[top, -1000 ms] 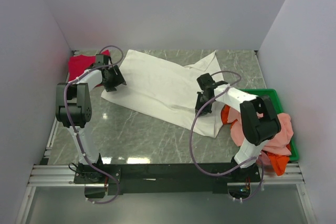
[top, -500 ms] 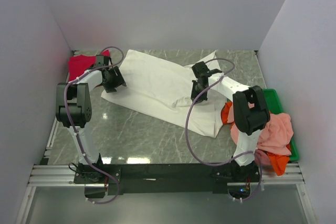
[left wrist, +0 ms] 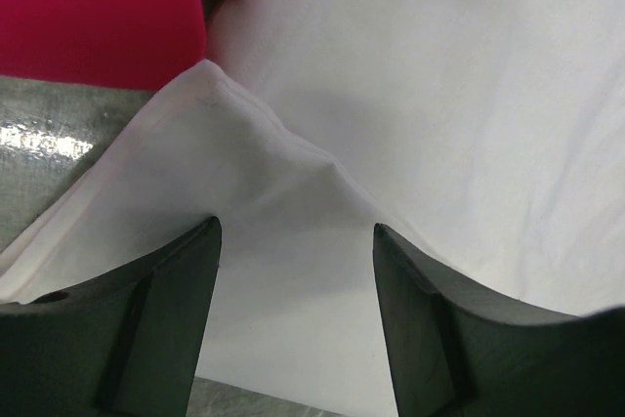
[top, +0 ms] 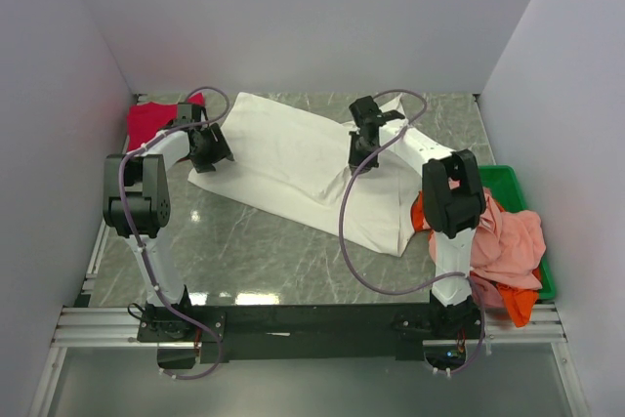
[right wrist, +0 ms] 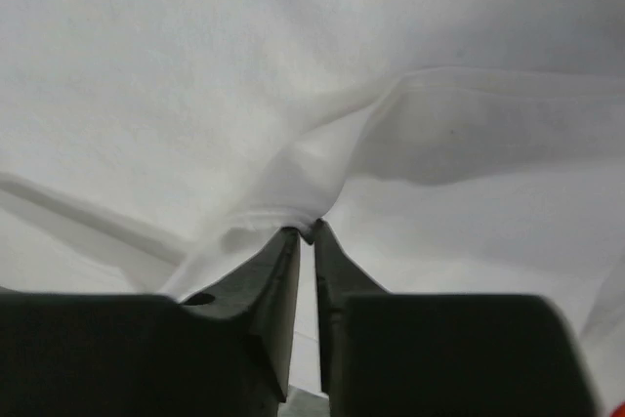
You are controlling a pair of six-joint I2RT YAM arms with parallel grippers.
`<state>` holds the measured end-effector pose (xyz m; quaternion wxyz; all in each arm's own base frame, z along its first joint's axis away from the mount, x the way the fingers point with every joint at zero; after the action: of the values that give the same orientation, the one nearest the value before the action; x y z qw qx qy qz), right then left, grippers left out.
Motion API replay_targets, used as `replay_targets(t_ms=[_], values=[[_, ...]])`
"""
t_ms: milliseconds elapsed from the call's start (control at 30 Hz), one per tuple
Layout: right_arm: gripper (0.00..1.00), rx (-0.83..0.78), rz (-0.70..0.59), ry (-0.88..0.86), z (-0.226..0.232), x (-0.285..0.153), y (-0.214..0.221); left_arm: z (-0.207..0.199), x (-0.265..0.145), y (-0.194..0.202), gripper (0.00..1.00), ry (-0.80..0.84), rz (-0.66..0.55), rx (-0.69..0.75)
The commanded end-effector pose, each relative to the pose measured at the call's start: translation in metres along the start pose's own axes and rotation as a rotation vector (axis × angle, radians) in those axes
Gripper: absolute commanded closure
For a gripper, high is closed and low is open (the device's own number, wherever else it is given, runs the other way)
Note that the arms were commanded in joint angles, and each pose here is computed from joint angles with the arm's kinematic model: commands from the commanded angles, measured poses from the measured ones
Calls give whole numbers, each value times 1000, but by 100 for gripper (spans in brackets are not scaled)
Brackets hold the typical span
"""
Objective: Fold and stack the t-shirts
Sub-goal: Fold the tshirt
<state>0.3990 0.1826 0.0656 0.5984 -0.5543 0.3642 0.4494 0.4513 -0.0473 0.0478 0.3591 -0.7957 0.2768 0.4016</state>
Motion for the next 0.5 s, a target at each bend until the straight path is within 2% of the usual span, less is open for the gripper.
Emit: replay_targets(t_ms=[0, 100, 300, 467], values=[[78, -22, -8, 5, 3, -4, -8, -3, -9, -9, 31, 9, -35, 20], [54, -7, -34, -14, 8, -15, -14, -2, -9, -9, 31, 6, -38, 22], [41, 39, -58, -10, 1, -38, 1, -1, -8, -8, 31, 3, -36, 23], [40, 111, -22, 3, -17, -53, 59, 2, -4, -7, 31, -7, -28, 24]])
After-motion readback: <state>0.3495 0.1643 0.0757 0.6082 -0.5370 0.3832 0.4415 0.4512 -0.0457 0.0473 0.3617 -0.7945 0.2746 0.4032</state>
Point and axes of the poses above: each gripper's point midway between its finger pads, its own x axis out along the fingers, its own z axis along the line the jaws close on, y = z × x, the point moved 1 cm from there along -x, back along the fingers, and after that the axes turned 9 degrees about -x, right-handed, at the moved point
